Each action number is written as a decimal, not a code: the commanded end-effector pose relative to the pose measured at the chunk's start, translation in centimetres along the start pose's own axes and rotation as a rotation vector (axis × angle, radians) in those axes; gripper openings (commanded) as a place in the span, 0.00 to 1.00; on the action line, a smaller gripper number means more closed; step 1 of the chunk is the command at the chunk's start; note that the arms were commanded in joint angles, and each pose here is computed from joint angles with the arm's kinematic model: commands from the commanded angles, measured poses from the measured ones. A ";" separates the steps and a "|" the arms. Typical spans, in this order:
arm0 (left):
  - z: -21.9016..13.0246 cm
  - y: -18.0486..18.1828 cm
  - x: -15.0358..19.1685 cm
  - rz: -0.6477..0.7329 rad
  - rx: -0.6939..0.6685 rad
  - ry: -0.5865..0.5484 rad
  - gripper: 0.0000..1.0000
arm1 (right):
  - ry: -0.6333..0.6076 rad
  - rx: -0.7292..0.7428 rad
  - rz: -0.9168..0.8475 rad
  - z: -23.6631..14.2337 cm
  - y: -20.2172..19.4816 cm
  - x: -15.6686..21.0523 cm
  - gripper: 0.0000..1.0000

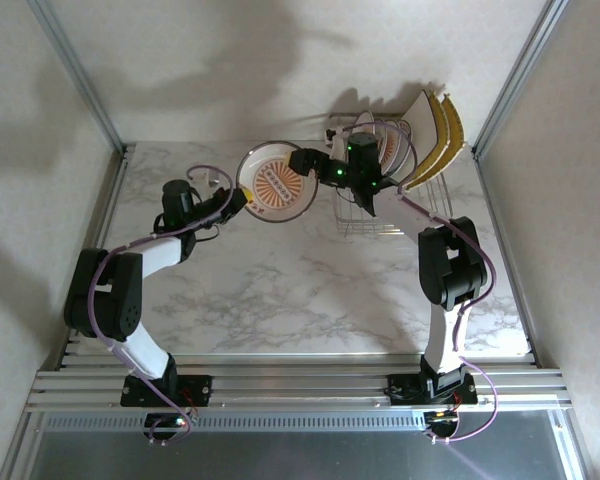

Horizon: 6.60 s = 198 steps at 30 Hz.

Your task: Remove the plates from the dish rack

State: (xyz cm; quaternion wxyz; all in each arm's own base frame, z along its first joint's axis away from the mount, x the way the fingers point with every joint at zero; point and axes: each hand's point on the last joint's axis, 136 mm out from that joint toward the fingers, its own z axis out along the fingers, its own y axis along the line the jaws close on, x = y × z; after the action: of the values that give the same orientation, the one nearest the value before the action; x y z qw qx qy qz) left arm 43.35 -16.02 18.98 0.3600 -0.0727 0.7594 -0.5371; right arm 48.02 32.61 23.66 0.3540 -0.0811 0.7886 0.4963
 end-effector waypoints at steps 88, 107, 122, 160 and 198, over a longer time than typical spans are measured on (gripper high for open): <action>-19.4 23.9 -13.7 -0.109 -1.184 -0.652 0.99 | 0.257 0.939 -0.262 -20.3 -9.1 -2.7 0.99; -8.3 7.2 -7.6 0.481 -1.162 0.076 1.00 | 0.194 0.982 -0.336 -15.7 -10.3 -9.5 0.95; -7.4 7.0 -7.0 0.500 -1.164 0.143 0.99 | 0.121 1.009 -0.358 -8.9 -16.1 -11.4 0.68; -8.4 7.1 -5.8 0.464 -1.162 0.122 1.00 | 0.006 1.133 -0.387 -8.1 -16.5 -13.1 0.00; -5.8 6.9 -6.0 0.444 -1.051 0.108 1.00 | -0.098 0.493 -0.297 -14.6 0.5 -10.1 0.00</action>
State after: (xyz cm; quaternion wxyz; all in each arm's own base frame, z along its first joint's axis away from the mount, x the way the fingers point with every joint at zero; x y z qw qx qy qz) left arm 44.39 -4.73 15.93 0.3208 -0.0569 0.9451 0.0254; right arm 48.98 15.28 29.53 0.4151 -0.0789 0.9040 0.0652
